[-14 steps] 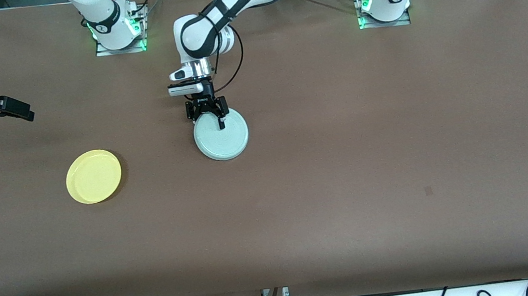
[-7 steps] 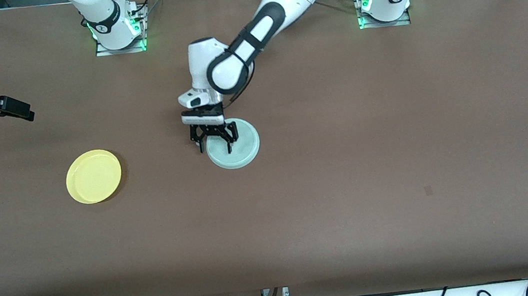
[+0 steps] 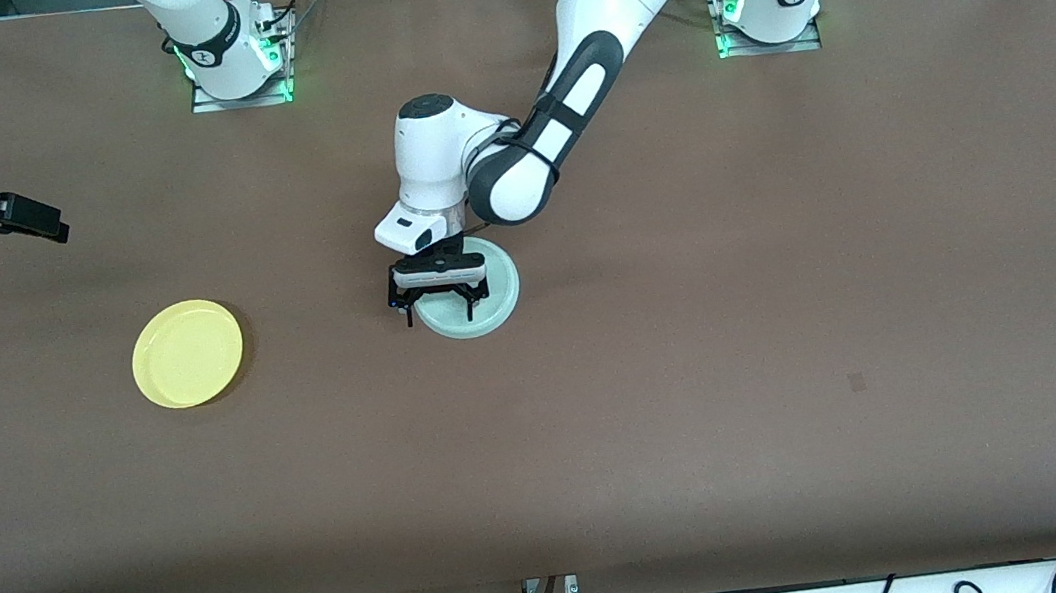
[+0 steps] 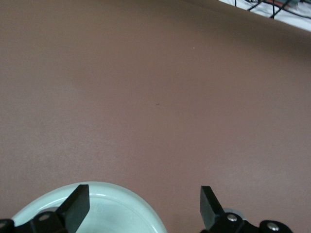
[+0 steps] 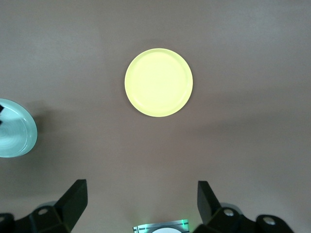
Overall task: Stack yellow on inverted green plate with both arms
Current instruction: 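Release the green plate with the left gripper while the right gripper reaches the yellow plate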
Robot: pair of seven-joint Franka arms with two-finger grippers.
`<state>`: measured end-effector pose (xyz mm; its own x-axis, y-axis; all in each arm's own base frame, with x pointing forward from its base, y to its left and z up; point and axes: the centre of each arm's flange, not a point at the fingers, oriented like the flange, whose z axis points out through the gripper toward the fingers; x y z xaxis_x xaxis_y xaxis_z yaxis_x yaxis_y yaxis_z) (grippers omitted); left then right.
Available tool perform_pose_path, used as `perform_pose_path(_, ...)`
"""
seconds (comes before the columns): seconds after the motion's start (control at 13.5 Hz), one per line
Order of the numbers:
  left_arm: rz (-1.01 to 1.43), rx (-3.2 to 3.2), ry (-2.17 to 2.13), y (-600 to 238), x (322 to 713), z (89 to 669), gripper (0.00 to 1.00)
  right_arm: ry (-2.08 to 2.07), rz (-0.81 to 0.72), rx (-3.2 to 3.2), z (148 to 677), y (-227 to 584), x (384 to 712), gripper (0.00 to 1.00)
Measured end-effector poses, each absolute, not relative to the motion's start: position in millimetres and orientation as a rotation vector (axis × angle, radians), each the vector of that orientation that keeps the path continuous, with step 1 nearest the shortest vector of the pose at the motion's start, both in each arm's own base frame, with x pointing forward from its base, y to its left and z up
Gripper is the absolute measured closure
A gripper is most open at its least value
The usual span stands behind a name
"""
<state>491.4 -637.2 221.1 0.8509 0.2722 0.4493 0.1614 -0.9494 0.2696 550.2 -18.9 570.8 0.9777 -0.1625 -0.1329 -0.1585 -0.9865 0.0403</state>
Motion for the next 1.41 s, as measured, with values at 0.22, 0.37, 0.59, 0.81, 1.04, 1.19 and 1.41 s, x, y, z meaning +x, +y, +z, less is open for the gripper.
perform_pose_path(0.22,0.531,2.693,0.624,-618.5,523.4,271.0,0.0,-0.341,-0.279,3.081,536.8,-56.3,563.7,0.0)
perform_pose_path(0.37,0.471,2.666,0.744,-602.0,541.5,304.3,0.0,-0.285,-0.348,3.083,503.0,-73.5,575.3,0.0)
perform_pose_path(0.59,0.421,2.705,0.81,-573.0,561.3,356.0,0.0,-0.137,-0.375,3.104,442.7,-103.2,598.2,0.0)
perform_pose_path(0.81,0.371,2.806,0.765,-535.7,577.7,401.7,0.0,-0.089,-0.374,3.118,382.6,-128.8,615.3,0.0)
perform_pose_path(1.04,0.292,2.923,0.625,-486.7,592.4,449.9,0.0,-0.054,-0.321,3.183,330.3,-144.1,623.9,0.01)
perform_pose_path(1.19,0.25,2.992,0.524,-452.4,598.5,480.8,0.0,-0.082,-0.293,3.223,302.3,-153.9,620.3,0.01)
perform_pose_path(1.41,0.211,3.082,0.356,-397.0,607.9,521.4,0.0,-0.142,-0.281,3.273,268.2,-166.0,614.6,0.03)
